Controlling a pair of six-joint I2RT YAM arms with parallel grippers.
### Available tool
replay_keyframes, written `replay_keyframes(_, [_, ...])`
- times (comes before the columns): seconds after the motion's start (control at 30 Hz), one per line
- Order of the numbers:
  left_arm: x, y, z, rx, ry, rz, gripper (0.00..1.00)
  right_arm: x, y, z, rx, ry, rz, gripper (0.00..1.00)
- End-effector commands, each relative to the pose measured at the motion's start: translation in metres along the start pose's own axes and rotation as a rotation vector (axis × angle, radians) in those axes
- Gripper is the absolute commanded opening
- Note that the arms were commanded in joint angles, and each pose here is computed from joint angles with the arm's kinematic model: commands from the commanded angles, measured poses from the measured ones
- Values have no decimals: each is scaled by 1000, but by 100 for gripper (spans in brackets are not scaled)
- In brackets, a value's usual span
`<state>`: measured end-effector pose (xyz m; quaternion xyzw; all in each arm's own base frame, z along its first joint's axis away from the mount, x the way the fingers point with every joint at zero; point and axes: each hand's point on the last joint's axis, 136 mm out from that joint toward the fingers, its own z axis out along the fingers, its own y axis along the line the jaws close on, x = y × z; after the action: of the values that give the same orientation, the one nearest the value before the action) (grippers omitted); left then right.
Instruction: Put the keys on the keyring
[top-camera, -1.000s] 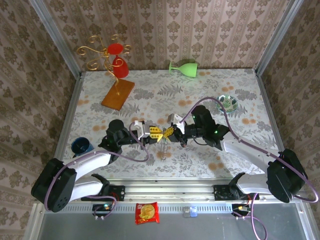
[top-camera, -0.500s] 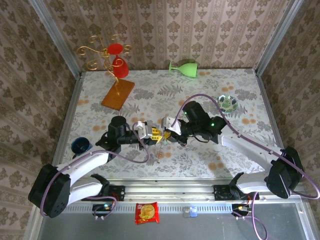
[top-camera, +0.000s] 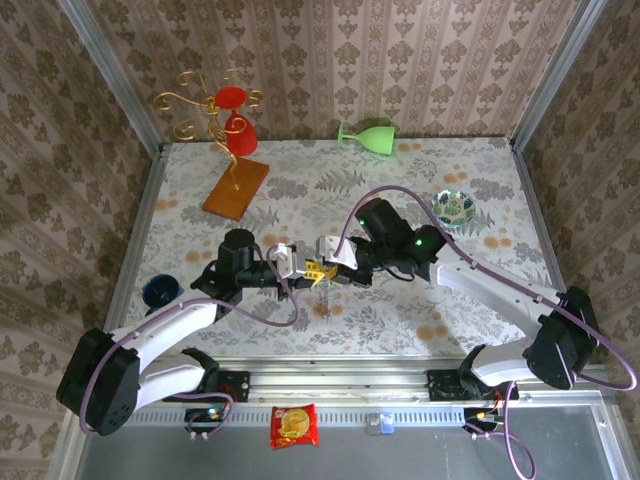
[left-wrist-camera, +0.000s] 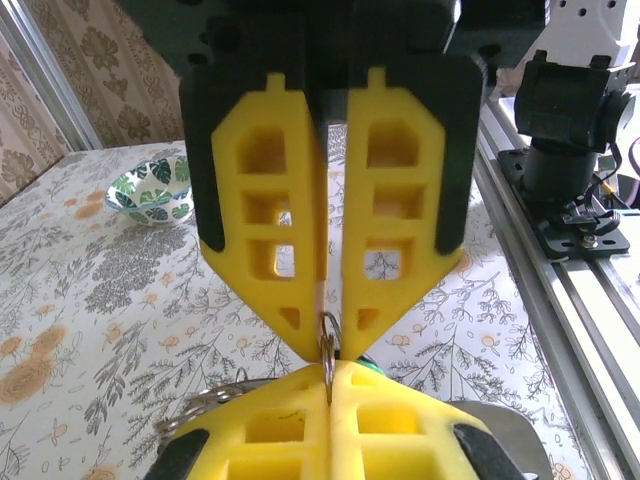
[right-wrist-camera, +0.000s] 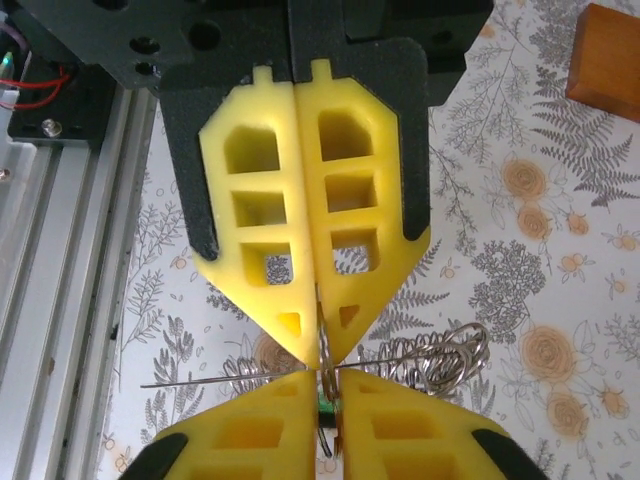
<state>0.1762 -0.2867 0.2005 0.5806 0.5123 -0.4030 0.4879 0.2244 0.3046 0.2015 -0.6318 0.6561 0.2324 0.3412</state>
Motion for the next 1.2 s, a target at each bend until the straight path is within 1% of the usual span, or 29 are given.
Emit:
replay_keyframes(0.0, [-15, 2, -3, -9, -49, 34, 0, -13, -2, -17, 19, -133, 51, 25])
replay_keyframes(0.1, [-19, 1, -4, -11, -84, 31, 0, -7, -3, -21, 26, -185, 103, 29])
replay_keyframes(0.2, [-22, 0, -5, -10, -115, 24, 0, -4, -3, -20, 28, -208, 129, 31])
replay_keyframes(0.33, [-25, 0, -5, -2, -146, 15, 0, -2, -3, -15, 20, -222, 149, 31])
replay_keyframes(0.47, [-25, -1, -5, 7, -153, 4, 0, 0, -4, -11, 19, -224, 154, 30])
replay_keyframes(0.57, [-24, -2, -5, 8, -153, 1, 0, -1, -3, -10, 5, -226, 153, 25])
replay_keyframes(0.83, [-25, -1, -5, 15, -159, -1, 0, -2, -3, -10, -1, -231, 151, 18])
replay_keyframes(0.93, [-25, -1, -5, 16, -160, 0, 0, -4, -2, -11, -10, -236, 151, 10])
replay_keyframes(1.0, [-26, -1, -5, 15, -162, 2, 0, -3, -1, -10, -17, -237, 154, 2])
replay_keyframes(1.03, [-26, -1, -5, 14, -163, 3, 0, -2, -2, -10, -18, -236, 156, 0])
replay_keyframes(1.17, [-29, 0, -5, 19, -174, 3, 0, 6, -3, -3, -22, -201, 168, 0])
